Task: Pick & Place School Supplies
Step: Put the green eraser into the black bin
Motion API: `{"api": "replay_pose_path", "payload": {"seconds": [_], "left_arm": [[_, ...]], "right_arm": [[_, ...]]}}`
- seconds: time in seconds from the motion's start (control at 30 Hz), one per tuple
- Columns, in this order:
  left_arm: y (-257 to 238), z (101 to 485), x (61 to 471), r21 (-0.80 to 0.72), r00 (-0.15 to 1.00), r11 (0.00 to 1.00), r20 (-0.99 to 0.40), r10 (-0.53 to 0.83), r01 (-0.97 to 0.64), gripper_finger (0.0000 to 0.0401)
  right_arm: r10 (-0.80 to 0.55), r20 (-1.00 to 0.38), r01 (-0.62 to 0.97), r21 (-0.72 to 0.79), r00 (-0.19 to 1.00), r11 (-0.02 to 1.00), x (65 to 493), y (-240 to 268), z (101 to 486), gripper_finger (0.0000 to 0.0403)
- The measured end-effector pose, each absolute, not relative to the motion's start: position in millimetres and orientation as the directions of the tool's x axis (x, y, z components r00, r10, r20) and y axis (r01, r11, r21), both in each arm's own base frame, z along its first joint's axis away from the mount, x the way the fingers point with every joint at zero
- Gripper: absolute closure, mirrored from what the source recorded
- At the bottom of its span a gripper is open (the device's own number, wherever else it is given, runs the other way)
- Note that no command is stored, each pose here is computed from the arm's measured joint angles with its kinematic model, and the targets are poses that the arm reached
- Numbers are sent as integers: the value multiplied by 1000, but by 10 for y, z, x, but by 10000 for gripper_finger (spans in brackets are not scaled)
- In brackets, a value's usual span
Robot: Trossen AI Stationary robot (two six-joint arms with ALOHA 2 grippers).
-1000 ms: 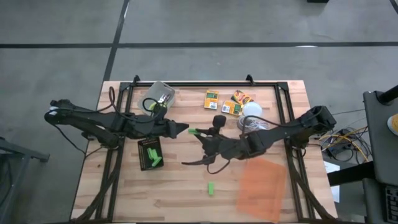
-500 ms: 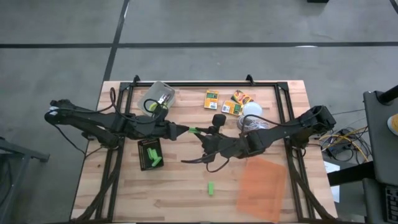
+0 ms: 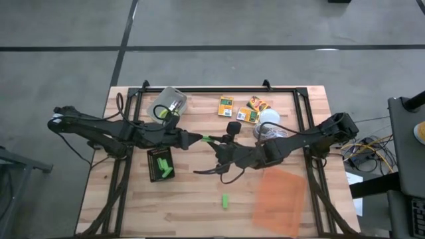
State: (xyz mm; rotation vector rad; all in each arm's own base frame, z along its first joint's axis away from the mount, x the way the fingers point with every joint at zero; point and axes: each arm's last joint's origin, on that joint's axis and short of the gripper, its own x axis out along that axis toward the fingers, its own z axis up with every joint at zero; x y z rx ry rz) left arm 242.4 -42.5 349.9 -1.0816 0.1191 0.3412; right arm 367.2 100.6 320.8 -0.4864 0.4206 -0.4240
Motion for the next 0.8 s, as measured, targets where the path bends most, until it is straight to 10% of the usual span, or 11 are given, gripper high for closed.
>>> {"api": "replay_pose_path", "payload": {"seconds": [0.8], "left_arm": [[-421,3427,2635,-835,952,462,-231,198,-299,277]], "right_arm": [[-482,-277,290,-524,831,801,3676,1006,3213,333]]}}
